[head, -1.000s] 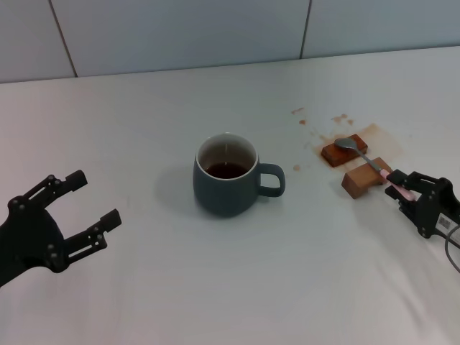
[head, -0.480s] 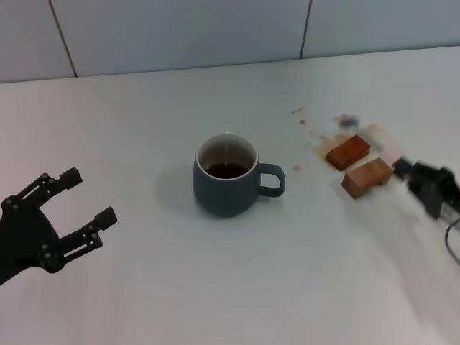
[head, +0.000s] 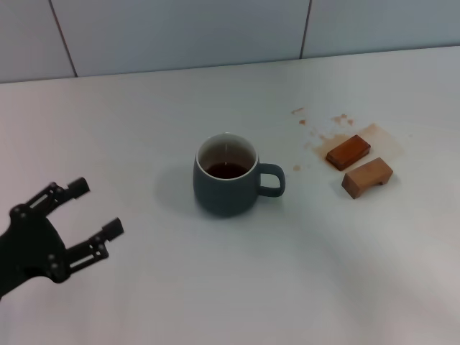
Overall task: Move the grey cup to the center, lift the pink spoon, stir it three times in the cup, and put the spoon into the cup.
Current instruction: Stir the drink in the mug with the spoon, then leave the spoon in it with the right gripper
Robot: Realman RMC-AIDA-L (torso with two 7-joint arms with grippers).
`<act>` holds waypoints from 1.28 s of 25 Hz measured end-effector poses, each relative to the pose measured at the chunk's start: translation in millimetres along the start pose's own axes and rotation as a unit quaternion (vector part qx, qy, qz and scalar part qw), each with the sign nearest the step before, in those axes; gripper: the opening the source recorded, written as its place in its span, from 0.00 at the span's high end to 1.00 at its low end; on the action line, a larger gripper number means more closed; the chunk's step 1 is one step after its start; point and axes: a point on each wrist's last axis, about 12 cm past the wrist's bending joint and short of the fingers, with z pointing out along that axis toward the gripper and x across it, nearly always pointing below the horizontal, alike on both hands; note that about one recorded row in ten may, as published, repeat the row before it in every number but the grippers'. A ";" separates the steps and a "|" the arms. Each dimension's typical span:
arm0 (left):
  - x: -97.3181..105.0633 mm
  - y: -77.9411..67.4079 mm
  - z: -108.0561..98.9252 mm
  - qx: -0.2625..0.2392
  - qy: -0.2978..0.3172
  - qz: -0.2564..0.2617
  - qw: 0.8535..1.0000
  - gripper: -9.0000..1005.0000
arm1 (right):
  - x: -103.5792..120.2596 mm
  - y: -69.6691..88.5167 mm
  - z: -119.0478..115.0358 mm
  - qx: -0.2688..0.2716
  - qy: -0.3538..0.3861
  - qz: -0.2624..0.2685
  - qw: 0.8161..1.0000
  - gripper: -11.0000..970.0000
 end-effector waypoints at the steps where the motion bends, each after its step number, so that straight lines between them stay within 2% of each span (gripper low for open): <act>1: 0.8 -0.9 0.8 0.004 0.003 0.000 1.000 0.14 | -13.1 -4.0 5.2 -0.032 0.021 -0.010 0.999 0.87; 2: 0.8 -0.9 0.8 0.004 0.003 0.000 1.000 0.14 | -41.5 -13.8 20.6 -0.081 0.080 -0.008 0.993 0.87; 4: 2.8 -2.8 3.3 0.017 0.014 0.000 1.000 0.14 | -63.6 -18.3 36.7 -0.109 0.140 0.017 0.984 0.87; 5: 2.8 -2.8 3.3 0.017 0.014 0.000 1.000 0.14 | -63.6 -18.3 36.7 -0.109 0.140 0.017 0.984 0.87; 6: 4.1 -3.4 4.2 0.021 0.021 0.000 1.000 0.14 | -74.7 -18.6 47.6 -0.125 0.179 0.031 0.975 0.87; 7: 5.9 -4.1 5.1 0.027 0.030 0.000 0.999 0.14 | -92.3 -15.3 68.6 -0.144 0.248 0.044 0.957 0.87; 8: 6.1 -4.0 5.4 0.028 0.032 0.000 0.999 0.14 | -92.3 -15.3 68.6 -0.144 0.248 0.044 0.957 0.87; 9: 6.5 -4.2 5.6 0.030 0.034 0.000 0.999 0.14 | -105.6 -7.9 91.5 -0.155 0.317 0.041 0.935 0.87; 10: 6.7 -4.4 6.0 0.031 0.035 0.001 0.999 0.14 | -105.6 -7.9 91.5 -0.155 0.317 0.041 0.935 0.87; 11: 6.9 -4.6 6.1 0.032 0.036 0.000 0.999 0.14 | -109.0 -4.2 101.3 -0.157 0.345 0.041 0.924 0.87; 12: 7.0 -4.6 6.4 0.032 0.036 0.001 0.999 0.14 | -115.0 4.4 124.2 -0.154 0.409 0.035 0.899 0.87; 13: 7.0 -4.6 6.4 0.032 0.036 0.001 0.999 0.14 | -115.0 4.4 124.2 -0.154 0.409 0.035 0.899 0.87; 14: 7.0 -4.6 6.4 0.032 0.036 0.001 0.999 0.14 | -116.1 12.2 146.5 -0.142 0.470 0.026 0.871 0.87; 15: 7.0 -4.6 6.4 0.032 0.037 0.001 0.999 0.14 | -116.1 12.2 146.5 -0.142 0.470 0.026 0.871 0.87; 16: 7.0 -4.6 6.5 0.033 0.037 0.001 0.999 0.14 | -115.2 14.8 154.0 -0.135 0.490 0.024 0.861 0.87; 17: 6.9 -4.5 6.8 0.033 0.037 0.001 0.999 0.14 | -111.9 20.6 175.1 -0.120 0.535 0.017 0.836 0.87; 18: 6.9 -4.5 6.8 0.033 0.037 0.001 0.999 0.14 | -111.9 20.6 175.1 -0.120 0.535 0.017 0.836 0.87; 19: 6.8 -4.4 7.0 0.034 0.037 0.001 0.999 0.14 | -108.4 24.2 192.7 -0.108 0.564 0.008 0.819 0.87; 20: 6.8 -4.4 7.1 0.034 0.037 0.001 0.999 0.14 | -108.4 24.2 192.7 -0.108 0.564 0.008 0.819 0.87; 22: 6.8 -4.3 6.9 0.034 0.037 0.001 0.999 0.14 | -99.8 28.4 214.4 -0.099 0.599 -0.006 0.794 0.87; 23: 6.8 -4.3 6.9 0.034 0.037 0.001 0.999 0.14 | -99.8 28.4 214.4 -0.099 0.599 -0.006 0.794 0.87; 27: 6.8 -3.8 6.9 0.033 0.038 0.002 0.999 0.14 | -83.5 32.2 243.0 -0.094 0.639 -0.011 0.763 0.87; 28: 6.8 -3.6 6.9 0.033 0.038 0.002 0.999 0.14 | -83.5 32.2 243.0 -0.094 0.639 -0.011 0.763 0.87; 31: 7.1 -3.3 6.9 0.031 0.040 0.002 0.999 0.14 | -72.2 35.6 257.1 -0.097 0.660 -0.015 0.745 0.87; 32: 7.1 -3.3 6.9 0.031 0.040 0.002 0.999 0.14 | -63.9 38.8 265.2 -0.101 0.671 -0.019 0.734 0.87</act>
